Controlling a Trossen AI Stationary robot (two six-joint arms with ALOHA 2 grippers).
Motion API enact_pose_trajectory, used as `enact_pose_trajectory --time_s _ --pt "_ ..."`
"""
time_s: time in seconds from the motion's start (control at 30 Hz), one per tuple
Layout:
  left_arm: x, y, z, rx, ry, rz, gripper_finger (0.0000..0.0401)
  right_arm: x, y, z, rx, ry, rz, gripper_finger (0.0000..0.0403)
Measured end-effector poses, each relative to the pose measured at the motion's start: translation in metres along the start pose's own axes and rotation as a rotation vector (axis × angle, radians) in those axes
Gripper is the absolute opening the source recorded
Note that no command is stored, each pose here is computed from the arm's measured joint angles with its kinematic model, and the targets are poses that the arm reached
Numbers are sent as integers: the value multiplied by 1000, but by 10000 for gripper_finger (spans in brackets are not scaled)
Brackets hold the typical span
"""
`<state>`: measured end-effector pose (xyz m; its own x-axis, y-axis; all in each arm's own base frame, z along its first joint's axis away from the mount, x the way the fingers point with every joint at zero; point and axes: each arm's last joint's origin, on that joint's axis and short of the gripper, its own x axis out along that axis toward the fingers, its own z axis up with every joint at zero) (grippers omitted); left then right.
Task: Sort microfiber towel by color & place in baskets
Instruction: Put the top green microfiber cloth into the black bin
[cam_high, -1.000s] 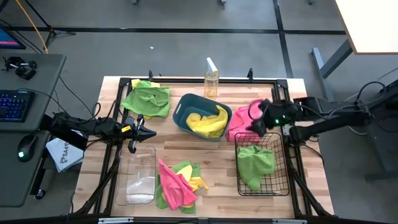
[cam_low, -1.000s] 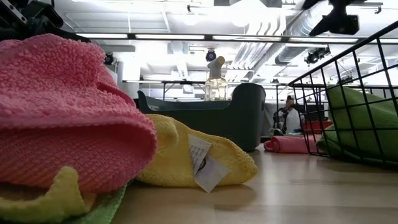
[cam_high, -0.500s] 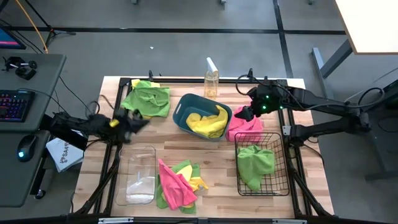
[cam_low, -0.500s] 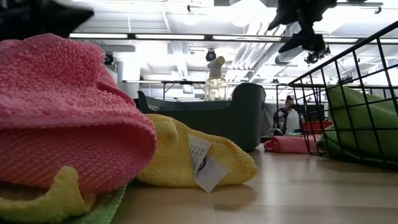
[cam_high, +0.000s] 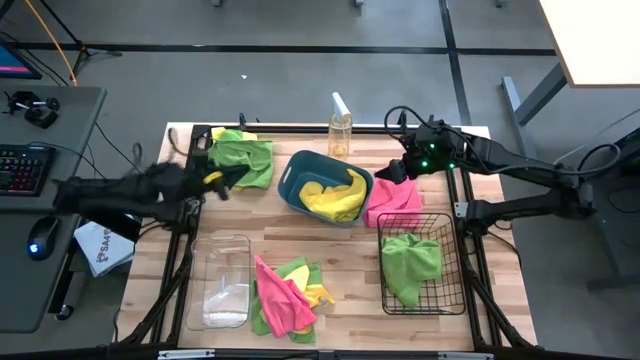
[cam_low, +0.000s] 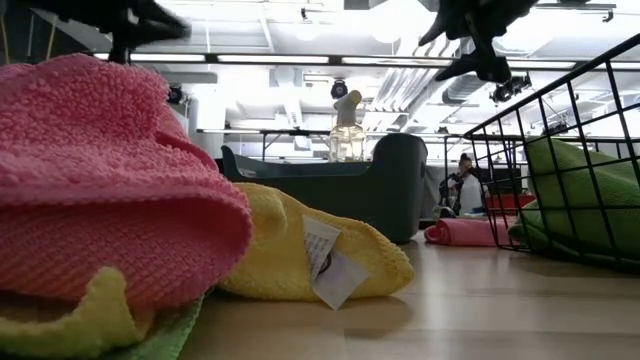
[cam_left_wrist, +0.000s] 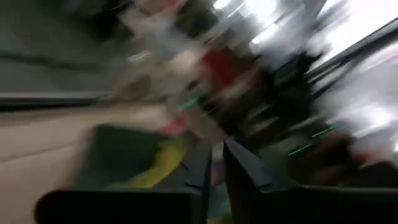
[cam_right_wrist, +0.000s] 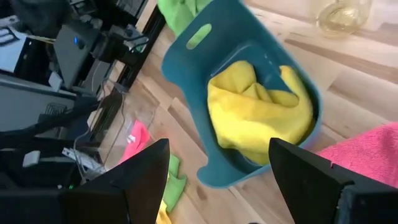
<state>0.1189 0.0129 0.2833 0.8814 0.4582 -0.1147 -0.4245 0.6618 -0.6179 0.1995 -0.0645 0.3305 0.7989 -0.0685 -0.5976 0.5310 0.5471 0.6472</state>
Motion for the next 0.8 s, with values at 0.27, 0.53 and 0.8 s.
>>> enact_pose_trajectory --time_s 0.27,0.53,0.8 --pt "23 35 36 149 449 711 132 -2 -6 7 -32 -9 5 271" --pt "71 90 38 66 683 843 169 -2 -7 5 -65 2 -5 271" --pt "105 131 29 118 821 882 170 -2 -7 5 -61 8 -10 271"
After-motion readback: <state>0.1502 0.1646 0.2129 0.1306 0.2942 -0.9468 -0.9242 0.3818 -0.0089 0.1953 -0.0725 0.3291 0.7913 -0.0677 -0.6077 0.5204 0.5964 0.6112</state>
